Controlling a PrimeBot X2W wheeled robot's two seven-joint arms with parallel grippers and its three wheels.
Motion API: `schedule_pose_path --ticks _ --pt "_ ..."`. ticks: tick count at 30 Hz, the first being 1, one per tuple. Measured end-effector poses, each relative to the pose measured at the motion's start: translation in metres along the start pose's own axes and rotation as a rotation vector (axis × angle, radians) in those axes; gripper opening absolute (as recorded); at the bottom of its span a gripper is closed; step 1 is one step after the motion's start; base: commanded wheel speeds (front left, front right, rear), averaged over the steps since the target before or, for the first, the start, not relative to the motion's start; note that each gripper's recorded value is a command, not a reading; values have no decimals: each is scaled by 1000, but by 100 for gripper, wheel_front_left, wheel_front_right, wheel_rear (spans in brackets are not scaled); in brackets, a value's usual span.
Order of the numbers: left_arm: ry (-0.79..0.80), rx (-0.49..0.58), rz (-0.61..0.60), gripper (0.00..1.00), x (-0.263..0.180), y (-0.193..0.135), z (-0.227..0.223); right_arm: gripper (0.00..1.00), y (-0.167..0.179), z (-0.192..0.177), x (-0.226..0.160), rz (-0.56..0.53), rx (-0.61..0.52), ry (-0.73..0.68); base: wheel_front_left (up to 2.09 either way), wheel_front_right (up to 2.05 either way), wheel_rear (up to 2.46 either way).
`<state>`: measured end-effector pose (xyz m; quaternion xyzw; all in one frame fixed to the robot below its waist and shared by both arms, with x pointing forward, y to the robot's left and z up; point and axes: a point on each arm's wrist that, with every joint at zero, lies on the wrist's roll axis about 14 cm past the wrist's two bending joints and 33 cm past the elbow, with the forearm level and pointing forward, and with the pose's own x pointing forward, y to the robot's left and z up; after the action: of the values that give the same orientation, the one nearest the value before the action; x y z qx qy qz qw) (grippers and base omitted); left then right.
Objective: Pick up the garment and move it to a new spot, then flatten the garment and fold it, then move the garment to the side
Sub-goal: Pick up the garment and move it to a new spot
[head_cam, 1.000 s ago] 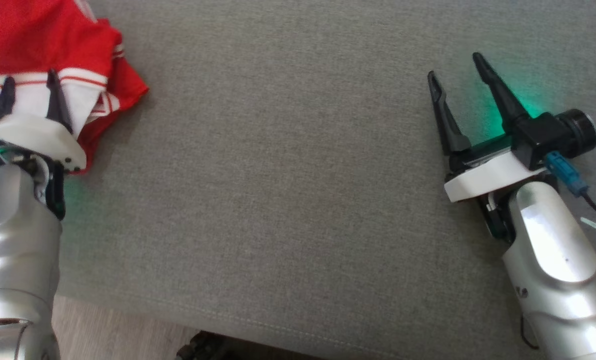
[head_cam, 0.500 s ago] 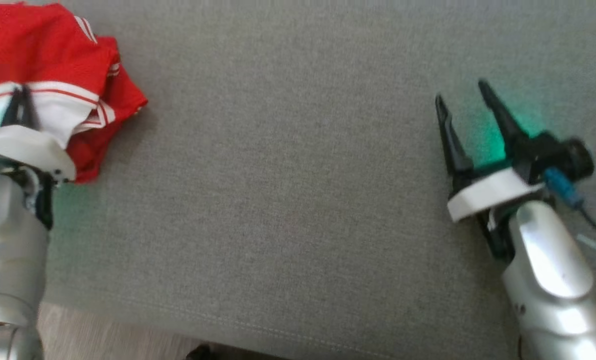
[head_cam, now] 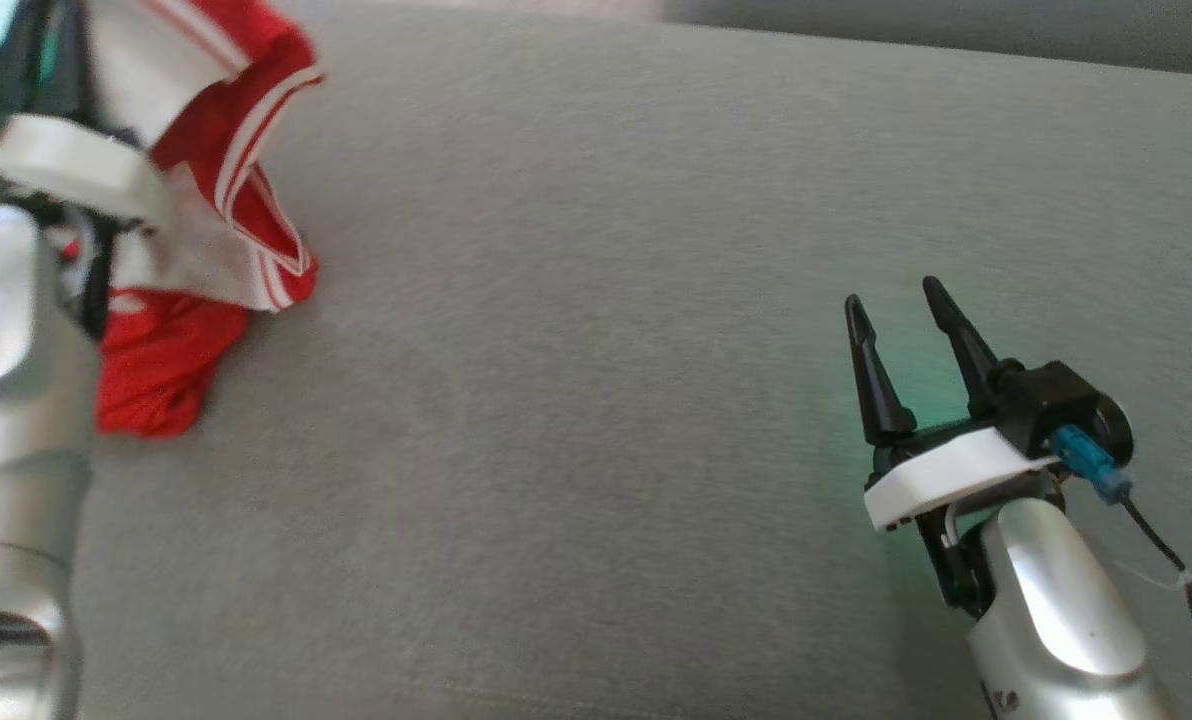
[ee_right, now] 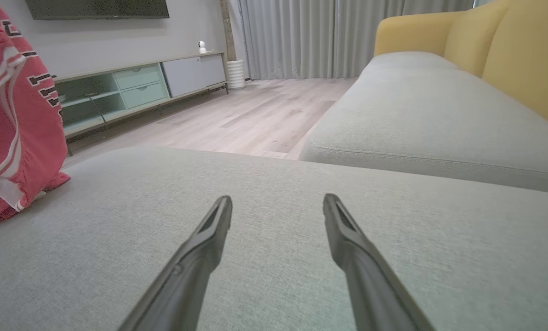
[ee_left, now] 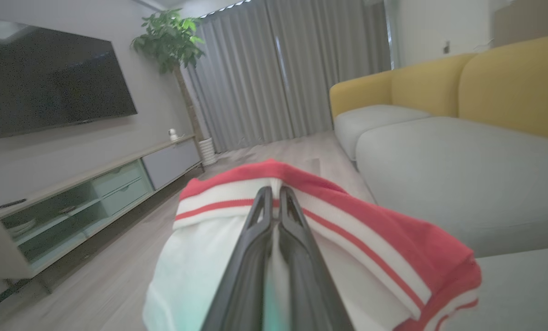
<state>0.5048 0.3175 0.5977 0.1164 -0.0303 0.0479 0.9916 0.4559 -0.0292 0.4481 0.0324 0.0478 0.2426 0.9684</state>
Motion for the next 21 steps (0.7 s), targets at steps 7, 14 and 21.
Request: schedule_pose_path --ticks 7,14,21 --pt "-186 -130 -287 0 20 -132 59 100 -38 15 -38 -132 -10 -29 0 0 0" --pt "-254 -312 -572 0 8 -270 95 100 -78 22 -84 -282 -17 -42 0 0 0" --pt "-210 -447 -783 6 -28 -371 97 100 -108 17 -133 -427 17 -38 0 0 0"
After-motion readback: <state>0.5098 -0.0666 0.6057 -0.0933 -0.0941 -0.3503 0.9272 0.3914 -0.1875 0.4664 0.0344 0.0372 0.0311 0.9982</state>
